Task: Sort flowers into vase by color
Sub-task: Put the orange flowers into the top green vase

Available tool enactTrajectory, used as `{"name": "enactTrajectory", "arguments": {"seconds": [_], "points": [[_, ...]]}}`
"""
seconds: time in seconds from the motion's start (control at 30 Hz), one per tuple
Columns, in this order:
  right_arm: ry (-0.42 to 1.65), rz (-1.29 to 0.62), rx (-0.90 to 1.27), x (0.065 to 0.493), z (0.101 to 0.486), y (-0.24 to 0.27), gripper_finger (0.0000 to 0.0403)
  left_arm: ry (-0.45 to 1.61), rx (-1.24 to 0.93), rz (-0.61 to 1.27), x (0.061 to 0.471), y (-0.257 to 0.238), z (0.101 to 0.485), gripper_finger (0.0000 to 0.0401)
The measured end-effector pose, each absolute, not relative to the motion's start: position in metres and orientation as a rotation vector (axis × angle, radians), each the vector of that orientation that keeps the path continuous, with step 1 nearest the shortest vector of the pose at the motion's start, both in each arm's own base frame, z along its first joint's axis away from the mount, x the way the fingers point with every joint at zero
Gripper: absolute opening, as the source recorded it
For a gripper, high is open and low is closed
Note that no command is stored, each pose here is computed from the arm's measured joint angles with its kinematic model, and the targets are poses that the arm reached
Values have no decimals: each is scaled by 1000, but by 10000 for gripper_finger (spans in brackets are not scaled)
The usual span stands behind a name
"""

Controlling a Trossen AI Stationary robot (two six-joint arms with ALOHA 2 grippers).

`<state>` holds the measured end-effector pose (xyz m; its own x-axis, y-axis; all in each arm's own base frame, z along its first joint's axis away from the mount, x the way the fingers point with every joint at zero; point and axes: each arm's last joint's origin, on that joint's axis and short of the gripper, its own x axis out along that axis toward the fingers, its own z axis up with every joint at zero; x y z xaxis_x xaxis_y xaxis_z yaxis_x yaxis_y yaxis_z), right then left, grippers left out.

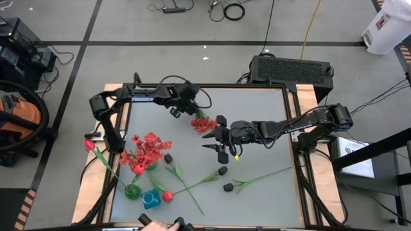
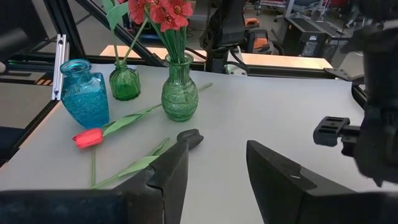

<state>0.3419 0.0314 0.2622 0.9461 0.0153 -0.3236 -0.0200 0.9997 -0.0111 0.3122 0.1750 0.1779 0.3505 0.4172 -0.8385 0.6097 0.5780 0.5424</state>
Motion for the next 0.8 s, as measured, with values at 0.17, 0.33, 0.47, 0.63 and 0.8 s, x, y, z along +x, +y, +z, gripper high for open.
{"name": "enactTrajectory", "arguments": {"seconds": [0.17,0.33,0.47,0.63,0.8], "points": [[330,18,-14,342,262,31,155,1313,1043,-184,316,178,162,205],[330,18,-15,342,262,31,155,1288,1079,-157,322,180,158,205],[330,17,-14,342,262,31,155,1233,1096,-145,327,180,160,205],[331,18,-14,342,262,31,155,1215,1074,-160,328,177,160,205],[331,18,-14,342,262,31,155,1228,1047,-176,328,178,152,205]]}}
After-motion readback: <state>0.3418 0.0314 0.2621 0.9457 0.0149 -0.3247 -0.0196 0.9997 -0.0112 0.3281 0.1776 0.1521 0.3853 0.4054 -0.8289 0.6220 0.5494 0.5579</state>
